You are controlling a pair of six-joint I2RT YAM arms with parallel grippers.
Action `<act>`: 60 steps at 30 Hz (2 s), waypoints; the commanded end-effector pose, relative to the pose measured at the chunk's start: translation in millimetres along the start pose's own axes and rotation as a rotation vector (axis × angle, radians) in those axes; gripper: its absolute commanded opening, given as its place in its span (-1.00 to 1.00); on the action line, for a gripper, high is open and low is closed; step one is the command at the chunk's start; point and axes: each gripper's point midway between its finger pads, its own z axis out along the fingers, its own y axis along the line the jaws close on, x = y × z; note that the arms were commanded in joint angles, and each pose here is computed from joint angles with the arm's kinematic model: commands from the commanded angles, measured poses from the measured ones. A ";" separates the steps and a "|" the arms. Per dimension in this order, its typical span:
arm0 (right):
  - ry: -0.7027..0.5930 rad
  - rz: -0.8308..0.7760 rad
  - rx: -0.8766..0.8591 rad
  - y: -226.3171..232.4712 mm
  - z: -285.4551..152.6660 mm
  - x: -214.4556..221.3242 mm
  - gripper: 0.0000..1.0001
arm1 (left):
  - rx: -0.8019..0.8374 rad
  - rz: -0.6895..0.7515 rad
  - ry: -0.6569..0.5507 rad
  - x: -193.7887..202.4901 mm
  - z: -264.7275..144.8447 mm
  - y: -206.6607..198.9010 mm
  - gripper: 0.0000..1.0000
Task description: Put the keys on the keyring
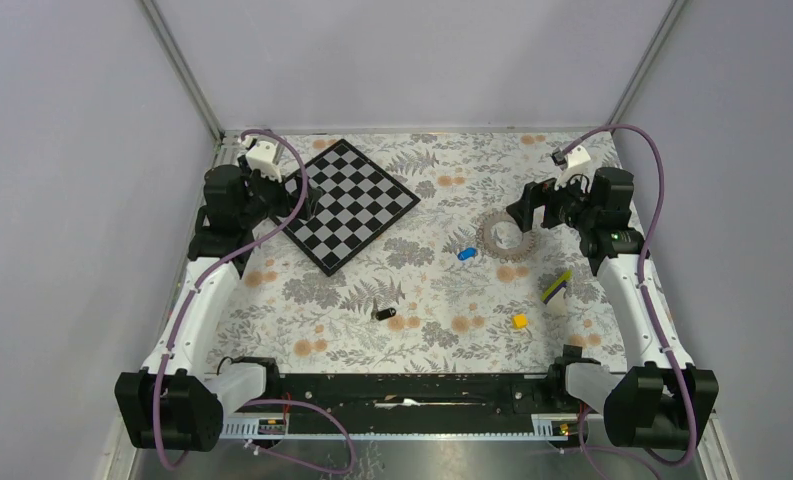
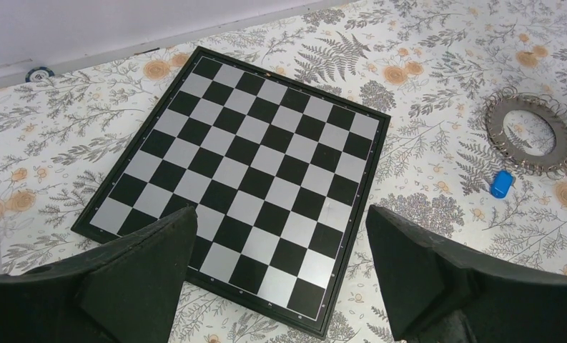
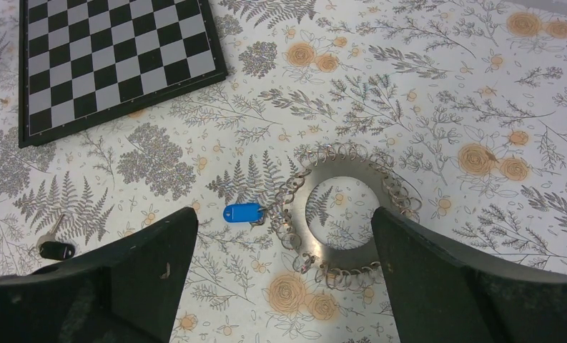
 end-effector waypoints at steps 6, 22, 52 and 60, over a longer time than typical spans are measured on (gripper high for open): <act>-0.058 -0.041 0.075 -9.1 -9.4 -20.0 0.97 | -0.039 -0.017 -0.079 -14.9 0.8 7.3 0.98; 0.201 -0.213 0.048 12.0 6.5 19.0 0.97 | 0.111 0.127 0.029 12.7 6.0 -16.2 0.98; 0.591 -0.050 -0.027 4.6 147.2 109.5 0.10 | 0.247 0.161 0.247 63.5 82.5 -61.0 0.98; 0.661 -0.011 -0.011 1.1 150.5 131.4 0.04 | 0.271 0.143 0.268 71.7 82.0 -69.7 0.98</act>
